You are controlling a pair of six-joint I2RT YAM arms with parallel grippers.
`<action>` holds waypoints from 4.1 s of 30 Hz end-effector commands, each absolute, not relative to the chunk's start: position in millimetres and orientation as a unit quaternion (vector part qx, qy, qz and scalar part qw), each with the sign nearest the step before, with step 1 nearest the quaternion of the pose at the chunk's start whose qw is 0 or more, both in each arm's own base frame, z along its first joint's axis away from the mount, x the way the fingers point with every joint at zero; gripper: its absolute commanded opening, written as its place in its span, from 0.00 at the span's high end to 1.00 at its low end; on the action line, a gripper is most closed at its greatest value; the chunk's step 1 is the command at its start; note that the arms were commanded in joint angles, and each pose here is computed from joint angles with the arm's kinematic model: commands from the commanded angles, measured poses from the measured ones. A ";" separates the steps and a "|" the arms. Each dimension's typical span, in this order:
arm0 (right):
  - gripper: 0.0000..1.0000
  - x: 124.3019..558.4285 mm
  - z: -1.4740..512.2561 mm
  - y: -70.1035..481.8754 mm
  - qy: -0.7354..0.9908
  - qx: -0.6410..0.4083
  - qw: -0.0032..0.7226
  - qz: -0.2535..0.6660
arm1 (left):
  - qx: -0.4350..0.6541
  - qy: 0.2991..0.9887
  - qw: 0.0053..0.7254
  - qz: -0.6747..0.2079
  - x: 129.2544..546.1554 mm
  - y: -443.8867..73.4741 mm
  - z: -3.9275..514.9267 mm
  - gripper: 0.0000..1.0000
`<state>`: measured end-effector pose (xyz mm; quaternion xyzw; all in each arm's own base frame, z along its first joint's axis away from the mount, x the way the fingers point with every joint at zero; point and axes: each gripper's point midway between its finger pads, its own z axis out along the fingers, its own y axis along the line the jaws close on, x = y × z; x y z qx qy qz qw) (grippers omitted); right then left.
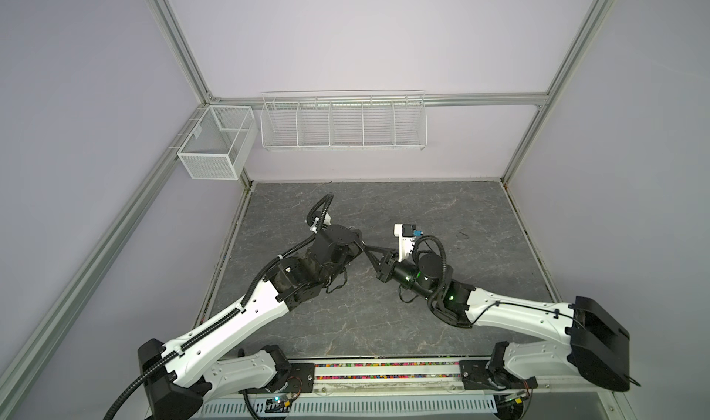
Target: Unlock with the key
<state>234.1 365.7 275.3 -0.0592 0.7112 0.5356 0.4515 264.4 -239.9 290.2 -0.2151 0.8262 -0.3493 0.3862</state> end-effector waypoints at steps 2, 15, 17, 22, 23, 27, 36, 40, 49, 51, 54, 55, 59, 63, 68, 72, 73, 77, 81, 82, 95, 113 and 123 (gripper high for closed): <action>0.94 233.5 289.9 370.7 0.698 -0.065 0.456 0.549 | -0.215 0.826 0.388 -0.346 265.6 -237.6 289.2 1.00; 0.94 237.6 268.5 362.5 0.721 -0.052 0.451 0.524 | -0.209 0.822 0.392 -0.356 265.6 -239.8 297.6 1.00; 0.94 238.8 269.0 359.8 0.722 -0.050 0.451 0.522 | -0.208 0.822 0.392 -0.357 265.4 -240.0 298.4 1.00; 0.94 238.7 270.9 355.6 0.720 -0.047 0.456 0.521 | -0.204 0.819 0.396 -0.361 264.7 -239.6 300.1 1.00; 0.94 238.8 273.1 356.5 0.718 -0.049 0.457 0.523 | -0.203 0.819 0.395 -0.362 264.9 -240.5 299.8 1.00; 0.94 238.1 284.0 360.4 0.708 -0.056 0.459 0.533 | -0.202 0.823 0.390 -0.361 265.3 -243.4 296.2 1.00; 0.94 240.9 288.7 359.3 0.702 -0.050 0.460 0.541 | -0.197 0.826 0.388 -0.358 266.0 -245.5 294.3 1.00; 0.94 239.8 294.5 359.5 0.698 -0.053 0.461 0.545 | -0.199 0.829 0.388 -0.349 265.9 -243.4 289.9 1.00; 0.94 239.7 295.7 362.6 0.697 -0.055 0.455 0.551 | -0.198 0.831 0.389 -0.345 267.0 -243.3 288.8 1.00; 0.94 241.1 295.3 361.5 0.697 -0.052 0.457 0.550 | -0.196 0.830 0.386 -0.351 265.7 -245.7 289.4 1.00; 0.94 240.4 299.4 362.5 0.694 -0.055 0.456 0.554 | -0.198 0.831 0.388 -0.346 266.4 -243.4 288.2 1.00; 0.94 240.3 299.9 363.5 0.695 -0.057 0.454 0.555 | -0.198 0.831 0.388 -0.345 266.0 -243.4 287.9 1.00; 0.94 243.8 295.6 363.3 0.696 -0.048 0.450 0.558 | -0.194 0.831 0.386 -0.351 265.5 -246.2 289.8 1.00; 0.94 247.4 293.5 363.8 0.701 -0.042 0.442 0.559 | -0.194 0.831 0.386 -0.351 264.0 -245.3 290.0 1.00; 0.94 252.8 287.1 362.1 0.706 -0.028 0.435 0.558 | -0.187 0.833 0.390 -0.346 262.3 -245.6 292.1 1.00; 0.94 253.3 292.1 362.3 0.700 -0.030 0.436 0.564 | -0.184 0.837 0.385 -0.343 261.0 -247.5 288.0 1.00; 0.94 253.1 294.3 362.6 0.698 -0.032 0.437 0.566 | -0.183 0.837 0.384 -0.343 260.7 -248.4 287.4 1.00; 0.94 251.2 307.9 361.1 0.685 -0.034 0.445 0.576 | -0.176 0.842 0.389 -0.328 259.4 -248.1 286.3 1.00; 0.94 242.9 322.5 367.8 0.667 -0.052 0.442 0.597 | -0.176 0.843 0.383 -0.334 258.1 -250.5 286.3 1.00; 0.94 241.4 321.1 369.8 0.672 -0.058 0.446 0.588 | -0.176 0.841 0.379 -0.343 257.3 -253.0 289.2 1.00; 0.94 248.3 327.5 356.5 0.672 -0.061 0.495 0.548 | -0.186 0.838 0.353 -0.373 244.1 -258.9 293.3 1.00; 0.94 243.4 355.0 362.3 0.645 -0.073 0.474 0.595 | -0.152 0.859 0.348 -0.345 234.7 -266.0 285.3 1.00; 0.94 246.7 369.4 361.6 0.631 -0.068 0.479 0.607 | -0.116 0.868 0.323 -0.359 224.7 -280.0 284.6 1.00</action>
